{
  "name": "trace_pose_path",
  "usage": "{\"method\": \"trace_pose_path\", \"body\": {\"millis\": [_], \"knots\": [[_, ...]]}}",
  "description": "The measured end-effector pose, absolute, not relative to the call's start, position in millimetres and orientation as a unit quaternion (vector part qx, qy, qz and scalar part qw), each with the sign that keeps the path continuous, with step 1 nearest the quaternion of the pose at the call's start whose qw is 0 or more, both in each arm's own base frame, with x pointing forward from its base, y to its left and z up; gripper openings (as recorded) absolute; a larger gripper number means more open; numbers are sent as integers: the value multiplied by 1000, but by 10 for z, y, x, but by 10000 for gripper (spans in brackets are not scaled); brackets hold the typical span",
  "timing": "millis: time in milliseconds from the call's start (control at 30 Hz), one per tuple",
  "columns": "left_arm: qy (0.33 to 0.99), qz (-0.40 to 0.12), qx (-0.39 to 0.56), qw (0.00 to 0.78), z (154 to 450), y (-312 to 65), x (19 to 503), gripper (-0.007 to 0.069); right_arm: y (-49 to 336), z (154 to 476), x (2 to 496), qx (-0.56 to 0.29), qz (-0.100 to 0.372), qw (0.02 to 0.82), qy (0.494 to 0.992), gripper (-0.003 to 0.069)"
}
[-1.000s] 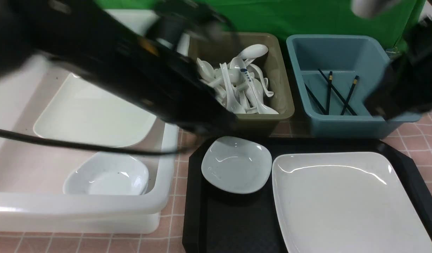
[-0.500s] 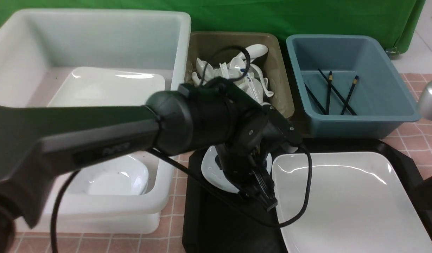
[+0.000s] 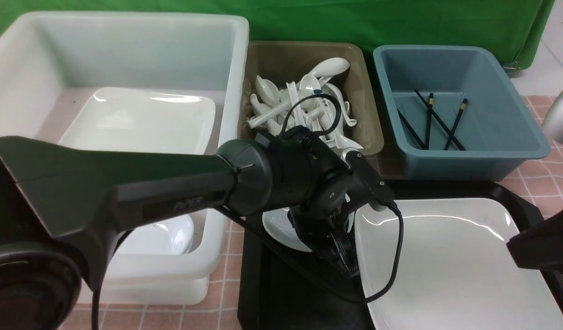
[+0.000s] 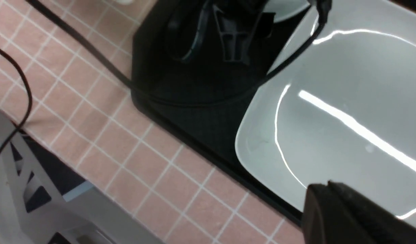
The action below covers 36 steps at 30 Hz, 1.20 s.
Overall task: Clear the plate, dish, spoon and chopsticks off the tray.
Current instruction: Use the left arm to grab a small plate from the dinner plate, then use the left arm to put the small plate into the large storage box on the left
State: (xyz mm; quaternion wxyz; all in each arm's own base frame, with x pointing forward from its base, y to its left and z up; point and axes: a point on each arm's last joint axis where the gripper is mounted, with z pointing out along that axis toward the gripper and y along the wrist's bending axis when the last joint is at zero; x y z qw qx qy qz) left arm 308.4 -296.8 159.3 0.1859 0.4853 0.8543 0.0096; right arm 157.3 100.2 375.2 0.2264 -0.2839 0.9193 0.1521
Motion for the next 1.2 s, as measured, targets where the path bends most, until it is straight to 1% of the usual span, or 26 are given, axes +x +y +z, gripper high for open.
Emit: {"method": "trace_pose_path", "body": {"millis": [33,67,133,233,300,367,400,467,500,533,567,633,667,700,733,767,800,833,867,900,967,1033,1067,1133,1167,1200], "knots": [[854,10,485,185,1593,-2967,3084,232,1002,3752,1574,-285,152,227,919,30],[849,14,492,191,1610,-2973,3093,162,1007,3756,1576,-285,154,230,918,30],[846,14,493,202,1712,-2980,3095,102,1010,3760,1584,-285,154,235,916,30],[846,18,493,202,1802,-2959,3082,76,1013,3776,1589,-284,156,240,915,30],[851,19,486,199,1936,-2931,3065,50,1020,3875,1583,-285,163,253,910,30],[859,10,471,199,2140,-2906,3028,31,1033,4001,1566,-286,177,267,903,30],[860,10,469,200,2168,-2904,3026,29,1034,4028,1563,-286,178,271,902,30],[867,-11,448,220,2560,-2855,2960,15,1050,4208,1537,-286,198,296,890,30],[866,-13,446,225,2605,-2855,2959,15,1050,4222,1536,-286,198,298,889,30],[864,-17,443,239,2739,-2835,2940,15,1056,4274,1525,-286,206,305,885,30],[858,-27,437,270,3010,-2795,2907,13,1063,4370,1508,-288,216,318,877,30],[848,-33,424,316,3405,-2686,2841,13,1089,4482,1498,-300,230,334,863,30],[844,-35,413,341,3627,-2587,2798,13,1108,4534,1502,-309,237,340,856,30],[843,-35,404,354,3736,-2518,2787,13,1126,4556,1517,-313,242,341,853,30],[843,-35,387,372,3911,-2372,2763,13,1163,4618,1540,-320,253,343,846,30],[843,-36,375,383,4013,-2275,2743,13,1189,4631,1572,-323,257,341,845,30],[849,-33,350,395,4142,-2075,2754,13,1236,4660,1626,-327,264,335,843,30],[850,-33,344,398,4161,-2063,2740,13,1247,4665,1633,-329,267,334,842,30],[863,-23,300,406,4270,-1780,2772,13,1335,4691,1731,-338,271,323,841,30],[870,-20,281,406,4303,-1673,2767,13,1363,4709,1744,-343,274,321,839,30],[894,-3,228,387,4263,-1325,2815,13,1561,4693,1887,-365,278,298,837,30],[903,1,208,375,4202,-1204,2831,13,1652,4686,1932,-376,279,290,835,30],[920,5,181,347,4030,-1041,2864,13,1831,4666,2007,-395,276,281,830,30],[930,8,170,325,3883,-971,2885,13,1931,4641,2070,-402,268,278,830,30],[942,11,158,297,3661,-915,2905,13,2053,4606,2128,-410,253,273,833,30],[947,11,150,283,3522,-897,2913,13,2135,4568,2172,-414,246,268,835,30]]}}
